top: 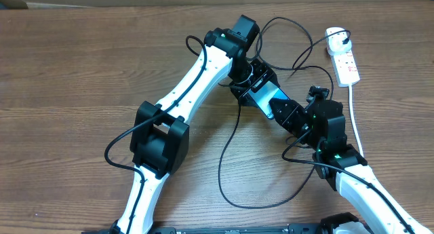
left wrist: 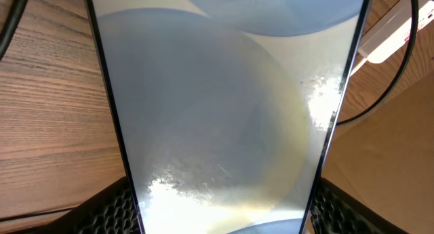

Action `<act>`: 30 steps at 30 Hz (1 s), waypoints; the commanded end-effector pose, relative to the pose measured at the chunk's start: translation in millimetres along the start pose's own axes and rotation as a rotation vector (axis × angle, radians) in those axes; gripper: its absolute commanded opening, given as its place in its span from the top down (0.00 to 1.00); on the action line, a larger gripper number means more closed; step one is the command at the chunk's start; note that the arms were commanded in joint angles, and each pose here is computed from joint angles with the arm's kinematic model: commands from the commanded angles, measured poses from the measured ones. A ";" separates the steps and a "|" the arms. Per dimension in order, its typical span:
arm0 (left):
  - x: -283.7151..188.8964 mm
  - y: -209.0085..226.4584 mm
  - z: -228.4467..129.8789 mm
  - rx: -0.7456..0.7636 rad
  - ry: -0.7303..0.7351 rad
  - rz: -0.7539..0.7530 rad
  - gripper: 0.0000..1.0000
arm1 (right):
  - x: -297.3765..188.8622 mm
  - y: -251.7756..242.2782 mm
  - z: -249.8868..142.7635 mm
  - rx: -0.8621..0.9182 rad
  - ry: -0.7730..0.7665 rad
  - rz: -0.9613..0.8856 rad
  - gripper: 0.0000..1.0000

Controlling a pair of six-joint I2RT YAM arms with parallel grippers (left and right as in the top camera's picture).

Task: Plug charger to phone and switch on socket

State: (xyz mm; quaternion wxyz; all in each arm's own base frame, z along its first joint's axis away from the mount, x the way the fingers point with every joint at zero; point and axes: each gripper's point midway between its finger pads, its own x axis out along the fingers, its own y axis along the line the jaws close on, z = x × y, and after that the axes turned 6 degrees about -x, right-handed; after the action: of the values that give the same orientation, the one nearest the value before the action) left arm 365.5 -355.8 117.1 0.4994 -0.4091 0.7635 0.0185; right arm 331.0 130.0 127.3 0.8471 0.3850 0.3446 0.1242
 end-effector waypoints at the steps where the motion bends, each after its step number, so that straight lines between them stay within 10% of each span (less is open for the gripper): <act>1: -6.2 -11.3 -10.7 0.051 0.005 -0.030 0.28 | 0.0 4.7 4.3 -0.007 -0.015 0.006 0.76; 30: -4.6 -11.3 -13.3 0.060 0.008 -0.027 0.27 | 0.0 3.1 4.8 -0.006 -0.018 -0.002 0.88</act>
State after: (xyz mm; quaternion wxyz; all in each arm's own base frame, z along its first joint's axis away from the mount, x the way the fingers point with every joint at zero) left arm 362.7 -358.7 116.9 0.5002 -0.4057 0.7648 0.0169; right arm 330.9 129.1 126.3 0.8473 0.3849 0.3455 0.1208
